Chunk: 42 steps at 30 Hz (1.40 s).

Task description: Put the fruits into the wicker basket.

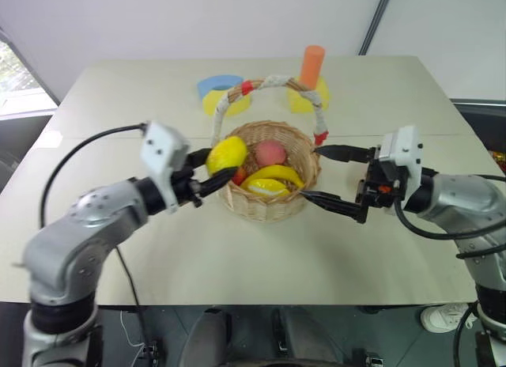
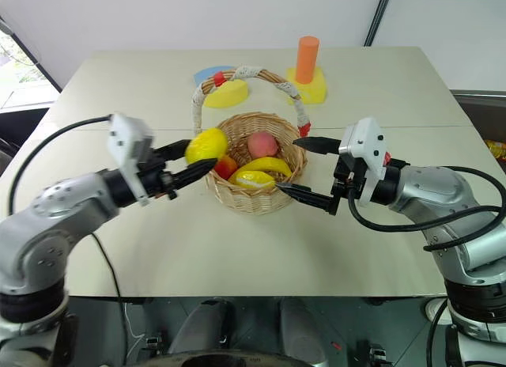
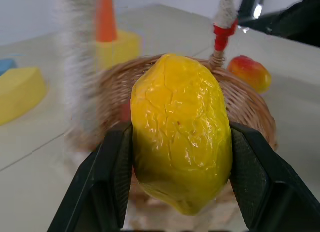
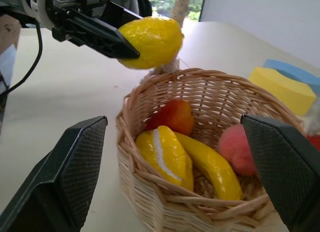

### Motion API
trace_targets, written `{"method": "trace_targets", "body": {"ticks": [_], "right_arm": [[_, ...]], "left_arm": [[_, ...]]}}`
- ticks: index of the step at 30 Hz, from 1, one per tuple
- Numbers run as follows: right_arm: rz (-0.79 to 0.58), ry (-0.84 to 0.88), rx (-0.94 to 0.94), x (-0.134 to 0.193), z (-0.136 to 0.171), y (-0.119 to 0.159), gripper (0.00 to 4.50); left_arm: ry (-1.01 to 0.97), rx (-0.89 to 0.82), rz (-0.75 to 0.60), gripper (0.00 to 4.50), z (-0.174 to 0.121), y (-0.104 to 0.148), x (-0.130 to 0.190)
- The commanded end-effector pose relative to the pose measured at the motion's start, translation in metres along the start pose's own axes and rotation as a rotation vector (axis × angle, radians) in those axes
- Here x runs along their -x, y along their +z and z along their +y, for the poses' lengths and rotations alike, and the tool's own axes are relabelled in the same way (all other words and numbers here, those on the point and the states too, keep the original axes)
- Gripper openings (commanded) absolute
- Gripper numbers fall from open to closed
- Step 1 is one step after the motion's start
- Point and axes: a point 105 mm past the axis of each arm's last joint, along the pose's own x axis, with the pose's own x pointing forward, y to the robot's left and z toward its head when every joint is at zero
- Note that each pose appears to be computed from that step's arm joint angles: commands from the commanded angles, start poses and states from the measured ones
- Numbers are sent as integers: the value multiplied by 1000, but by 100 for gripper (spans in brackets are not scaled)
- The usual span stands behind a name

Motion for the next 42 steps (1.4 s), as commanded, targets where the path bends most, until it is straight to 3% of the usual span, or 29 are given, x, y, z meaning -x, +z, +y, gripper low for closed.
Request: {"method": "trace_targets", "body": {"ticks": [1, 3, 7, 9, 11, 15, 17, 32, 38, 42], "right_arm": [[10, -63, 42, 11, -8, 5, 450], [18, -95, 23, 15, -11, 2, 450], [66, -236, -60, 27, -28, -18, 450], [100, -348, -98, 34, -42, -30, 450], [224, -541, -121, 49, -64, -58, 450], [383, -790, -250, 69, -85, -91, 450], [467, -899, -225, 76, -93, -98, 450], [531, -1188, -556, 78, -105, -128, 450], [556, -1232, -522, 83, -109, -131, 450], [579, -1236, -458, 86, -110, -127, 261]], "left_arm": [[70, -6, 44, 271, 9, -8, -20], [50, -19, 54, 297, 7, -12, -25], [-10, 0, -14, 447, 0, -4, -28], [-53, -2, -68, 447, -5, 3, -24], [-116, -38, -157, 447, -10, 17, -12], [-220, -142, -129, 447, -16, 10, 8], [-257, -156, -104, 447, -17, 5, 14], [-262, -187, -99, 447, -26, -3, 22], [-258, -181, -102, 447, -29, -3, 20], [-253, -175, -107, 450, -27, -2, 21]]}}
